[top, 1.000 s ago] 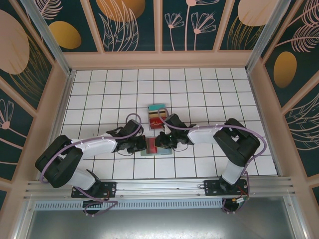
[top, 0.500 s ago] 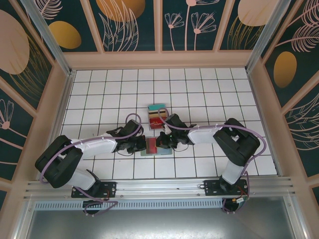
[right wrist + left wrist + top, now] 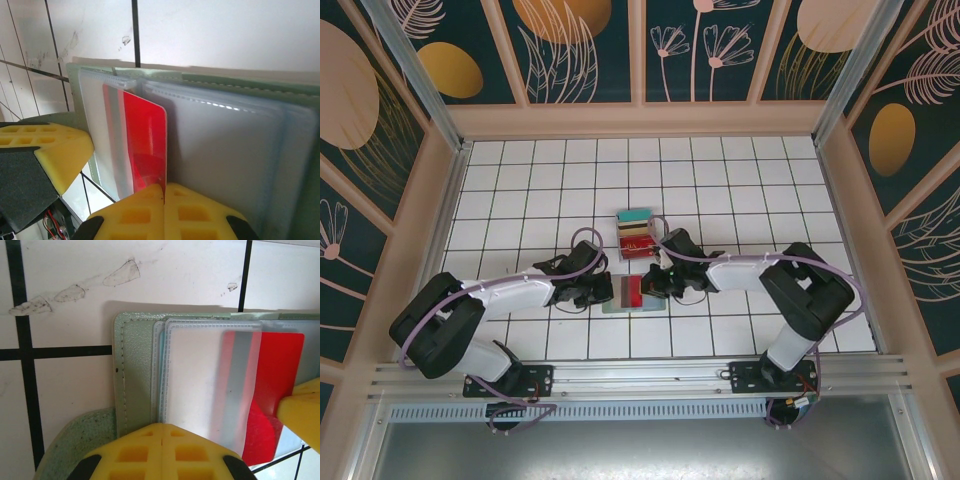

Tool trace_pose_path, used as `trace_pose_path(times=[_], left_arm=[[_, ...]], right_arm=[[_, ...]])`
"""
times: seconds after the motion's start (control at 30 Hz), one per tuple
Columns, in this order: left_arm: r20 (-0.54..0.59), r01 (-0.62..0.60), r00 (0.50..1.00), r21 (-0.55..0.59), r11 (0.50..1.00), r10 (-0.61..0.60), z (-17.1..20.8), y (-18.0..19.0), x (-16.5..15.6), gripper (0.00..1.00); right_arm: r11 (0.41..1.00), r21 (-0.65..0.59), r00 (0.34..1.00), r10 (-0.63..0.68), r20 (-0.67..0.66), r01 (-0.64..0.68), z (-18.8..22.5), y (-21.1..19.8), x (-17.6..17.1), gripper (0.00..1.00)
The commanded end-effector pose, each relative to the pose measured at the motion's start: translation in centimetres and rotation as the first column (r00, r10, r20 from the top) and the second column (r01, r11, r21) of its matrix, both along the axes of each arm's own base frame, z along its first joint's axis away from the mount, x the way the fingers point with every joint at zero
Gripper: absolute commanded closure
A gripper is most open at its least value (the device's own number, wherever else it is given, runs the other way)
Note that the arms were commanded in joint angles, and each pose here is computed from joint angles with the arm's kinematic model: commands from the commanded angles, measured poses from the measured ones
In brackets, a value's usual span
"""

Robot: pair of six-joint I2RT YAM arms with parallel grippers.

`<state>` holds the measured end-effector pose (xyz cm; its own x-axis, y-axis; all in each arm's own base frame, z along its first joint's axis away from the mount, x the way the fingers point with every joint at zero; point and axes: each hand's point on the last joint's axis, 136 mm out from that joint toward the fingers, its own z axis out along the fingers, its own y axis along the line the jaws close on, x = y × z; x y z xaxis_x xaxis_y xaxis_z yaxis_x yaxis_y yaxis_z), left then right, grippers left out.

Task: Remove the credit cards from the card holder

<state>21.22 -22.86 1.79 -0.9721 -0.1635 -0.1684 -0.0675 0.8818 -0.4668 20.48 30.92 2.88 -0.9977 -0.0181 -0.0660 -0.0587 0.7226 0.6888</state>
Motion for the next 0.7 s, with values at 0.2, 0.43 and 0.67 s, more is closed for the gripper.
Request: trace_pose_path(times=[0.2,0.43,0.67], left_arm=[[-0.049,-0.011,0.999,0.105,0.994,0.016,-1.5,2.2,-1.2,1.0],[-0.03,-0.007,1.0,0.073,0.997,0.009,-0.5,1.3,-0.6,1.0],[0.094,-0.046,0.994,-0.029,0.999,0.049,3.5,-0.1,1.7,0.8]], right_arm=[[0.997,-0.079,1.0,-0.018,0.014,0.019,-0.3,-4.5,-0.5,1.0],[0.996,-0.09,0.996,-0.003,0.094,0.012,2.2,-6.0,0.2,1.0],[0.983,-0.18,0.96,0.072,0.27,-0.023,7.3,-6.1,3.4,1.0]])
